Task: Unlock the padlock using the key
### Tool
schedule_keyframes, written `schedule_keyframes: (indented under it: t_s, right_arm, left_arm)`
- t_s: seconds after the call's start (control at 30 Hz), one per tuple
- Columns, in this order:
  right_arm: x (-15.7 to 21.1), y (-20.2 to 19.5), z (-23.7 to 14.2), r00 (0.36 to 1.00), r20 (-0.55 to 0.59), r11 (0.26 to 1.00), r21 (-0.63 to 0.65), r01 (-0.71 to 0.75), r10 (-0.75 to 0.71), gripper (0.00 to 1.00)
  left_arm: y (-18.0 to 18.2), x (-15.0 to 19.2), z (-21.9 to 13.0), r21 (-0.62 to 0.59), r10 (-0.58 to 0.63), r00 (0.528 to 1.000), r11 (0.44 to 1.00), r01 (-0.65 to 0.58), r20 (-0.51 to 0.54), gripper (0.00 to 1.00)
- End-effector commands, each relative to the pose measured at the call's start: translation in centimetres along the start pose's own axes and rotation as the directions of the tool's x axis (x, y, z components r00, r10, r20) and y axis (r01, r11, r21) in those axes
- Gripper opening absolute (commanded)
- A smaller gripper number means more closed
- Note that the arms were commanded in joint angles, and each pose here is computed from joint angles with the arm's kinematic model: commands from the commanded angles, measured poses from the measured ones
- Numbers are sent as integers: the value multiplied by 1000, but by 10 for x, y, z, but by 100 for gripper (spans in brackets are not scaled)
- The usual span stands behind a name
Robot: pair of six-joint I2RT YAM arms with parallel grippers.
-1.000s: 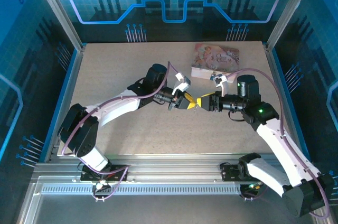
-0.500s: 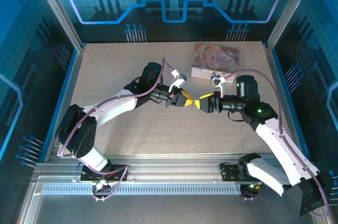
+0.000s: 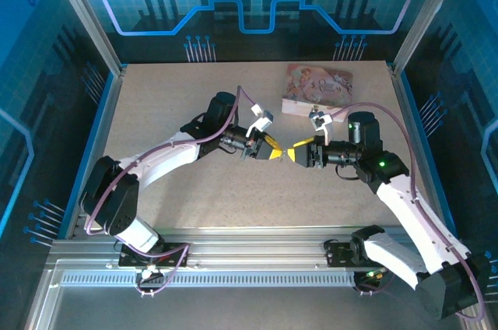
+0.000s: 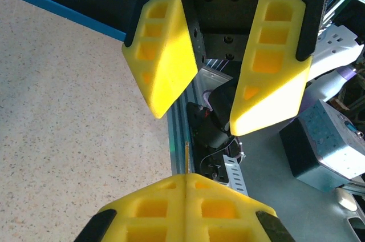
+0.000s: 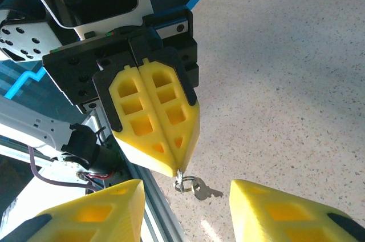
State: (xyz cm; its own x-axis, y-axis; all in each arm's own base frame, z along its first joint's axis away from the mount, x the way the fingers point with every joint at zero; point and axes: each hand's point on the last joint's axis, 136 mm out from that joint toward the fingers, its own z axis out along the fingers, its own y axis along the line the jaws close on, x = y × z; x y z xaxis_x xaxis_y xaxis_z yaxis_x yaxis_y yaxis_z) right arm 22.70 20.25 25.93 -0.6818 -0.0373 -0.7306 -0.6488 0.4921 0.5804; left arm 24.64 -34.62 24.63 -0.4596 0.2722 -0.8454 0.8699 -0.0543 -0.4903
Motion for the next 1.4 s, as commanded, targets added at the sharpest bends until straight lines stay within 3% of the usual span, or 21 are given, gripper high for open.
schedule_keyframes:
  t_s: [0.0, 0.1, 0.3, 0.53, 0.63, 0.73, 0.9, 1.1, 1.27, 1.37]
  right_arm:
    - [-9, 3, -2, 999, 31, 1000, -26, 11, -10, 43]
    - [-10, 6, 1, 1000, 24, 999, -48, 12, -11, 41]
    - [-4, 9, 10, 1000, -10, 995, -99, -6, 5, 29]
    - [-2, 16, 20, 999, -37, 990, -140, 4, -9, 27]
    - [2, 19, 24, 998, -63, 986, -164, -7, -3, 19]
    - [4, 19, 27, 997, -83, 983, -184, -25, 9, 2]
    - [-1, 15, 26, 998, -56, 988, -155, -9, 1, 0]
    - [-24, 18, 24, 998, -18, 990, -127, 60, -63, 0]
    - [-42, 31, 28, 987, -16, 974, -166, 155, -160, 0]
    - [-55, 42, 30, 979, 0, 954, -225, 198, -203, 0]
  left_arm:
    - [-18, -9, -7, 42, 47, 999, 998, -47, 10, 0]
    - [-19, -9, -7, 49, 43, 999, 998, -43, 12, 0]
    - [-22, -12, -8, 54, 33, 999, 998, -34, 16, 0]
    - [-25, -12, -9, 63, 18, 1000, 998, -19, 14, 0]
    - [-26, -14, -9, 61, 9, 1000, 998, -10, 15, 0]
    - [-25, -16, -10, 52, -11, 1000, 999, 10, 15, 0]
    - [-13, -19, -14, -23, -52, 998, 998, 53, 37, 0]
    - [8, -23, -30, -168, -155, 979, 970, 177, 134, 55]
    - [2, -33, -47, -196, -108, 951, 966, 169, 288, 64]
    - [-8, -36, -53, -177, -84, 936, 972, 152, 341, 64]
